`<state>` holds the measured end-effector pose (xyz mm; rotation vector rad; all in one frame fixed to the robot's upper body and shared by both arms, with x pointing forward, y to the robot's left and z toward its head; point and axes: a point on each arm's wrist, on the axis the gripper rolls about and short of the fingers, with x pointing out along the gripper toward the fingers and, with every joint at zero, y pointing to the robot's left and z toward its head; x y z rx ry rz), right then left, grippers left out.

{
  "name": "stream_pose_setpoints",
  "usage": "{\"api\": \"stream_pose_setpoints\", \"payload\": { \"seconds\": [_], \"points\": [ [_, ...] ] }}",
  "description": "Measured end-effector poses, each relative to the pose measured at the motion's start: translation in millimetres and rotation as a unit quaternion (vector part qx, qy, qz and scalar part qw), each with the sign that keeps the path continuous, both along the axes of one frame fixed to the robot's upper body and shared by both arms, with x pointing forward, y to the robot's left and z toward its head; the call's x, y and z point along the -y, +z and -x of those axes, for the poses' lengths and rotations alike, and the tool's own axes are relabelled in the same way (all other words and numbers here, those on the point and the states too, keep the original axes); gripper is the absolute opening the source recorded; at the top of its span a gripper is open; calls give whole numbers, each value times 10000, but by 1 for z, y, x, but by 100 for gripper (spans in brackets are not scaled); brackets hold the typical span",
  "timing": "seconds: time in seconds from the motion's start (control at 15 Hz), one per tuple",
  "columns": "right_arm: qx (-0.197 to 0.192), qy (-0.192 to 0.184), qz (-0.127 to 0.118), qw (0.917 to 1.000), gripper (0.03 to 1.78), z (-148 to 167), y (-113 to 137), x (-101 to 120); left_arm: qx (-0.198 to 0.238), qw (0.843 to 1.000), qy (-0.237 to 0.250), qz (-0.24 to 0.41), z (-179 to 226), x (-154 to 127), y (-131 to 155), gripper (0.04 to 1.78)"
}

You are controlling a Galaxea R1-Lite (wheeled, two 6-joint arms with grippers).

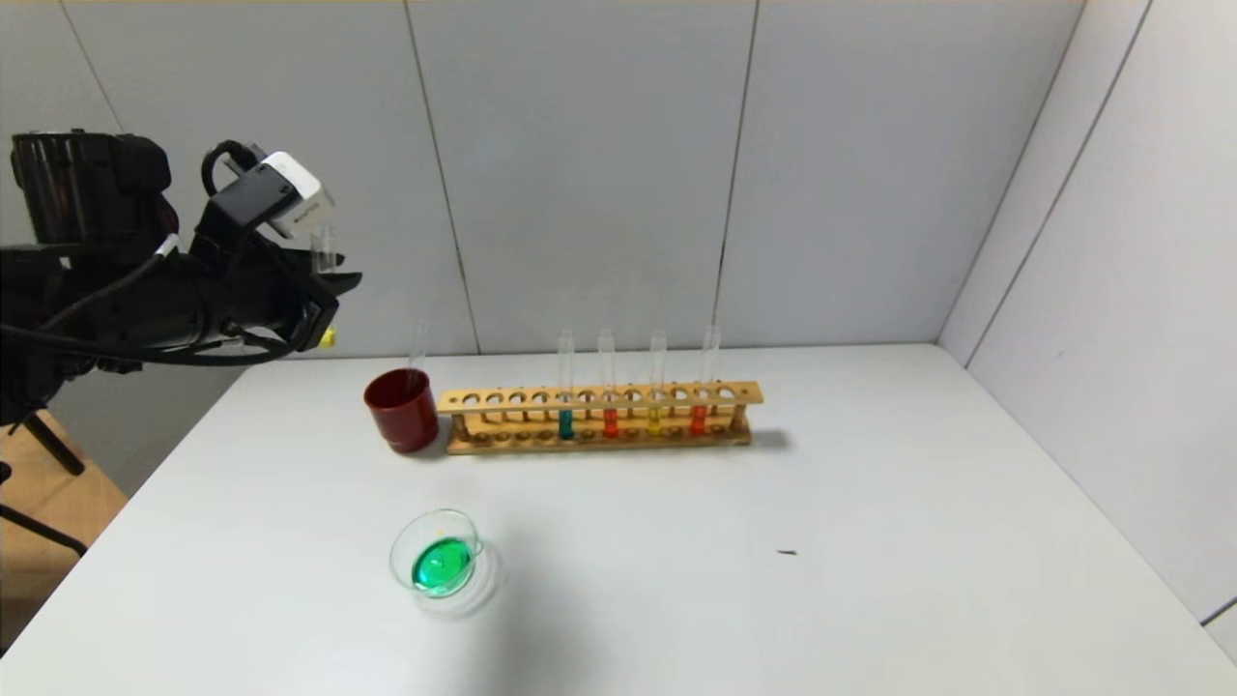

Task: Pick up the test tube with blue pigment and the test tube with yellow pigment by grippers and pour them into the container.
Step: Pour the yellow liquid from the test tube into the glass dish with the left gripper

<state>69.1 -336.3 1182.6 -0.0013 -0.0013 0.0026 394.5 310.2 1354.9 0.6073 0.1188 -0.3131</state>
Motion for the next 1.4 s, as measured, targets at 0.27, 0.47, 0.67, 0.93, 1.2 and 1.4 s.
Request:
{"api": "stream_pose_setpoints", "payload": {
  "seconds": [0.27, 0.47, 0.67, 0.93, 1.2, 1.4],
  "points": [
    [0, 2, 0, 10000, 175, 0, 0, 0, 832, 9922, -291, -884, 1, 11, -22, 34],
    [0, -4, 0, 10000, 175, 0, 0, 0, 1294, 9761, -474, -1680, 9, 14, -46, 34],
    [0, 0, 0, 10000, 175, 0, 0, 0, 1814, 9518, -721, -2367, 17, 15, -63, 34],
    [0, -4, 0, 10000, 175, 0, 0, 0, 1934, 9255, -1500, -2891, 27, 15, -84, 34],
    [0, -2, 0, 10000, 175, 0, 0, 0, 1847, 9059, -1804, -3356, 37, 6, -101, 34],
    [0, -2, 0, 10000, 175, 0, 0, 0, 1813, 8961, -1840, -3609, 37, 1, -108, 34]
  ]
}}
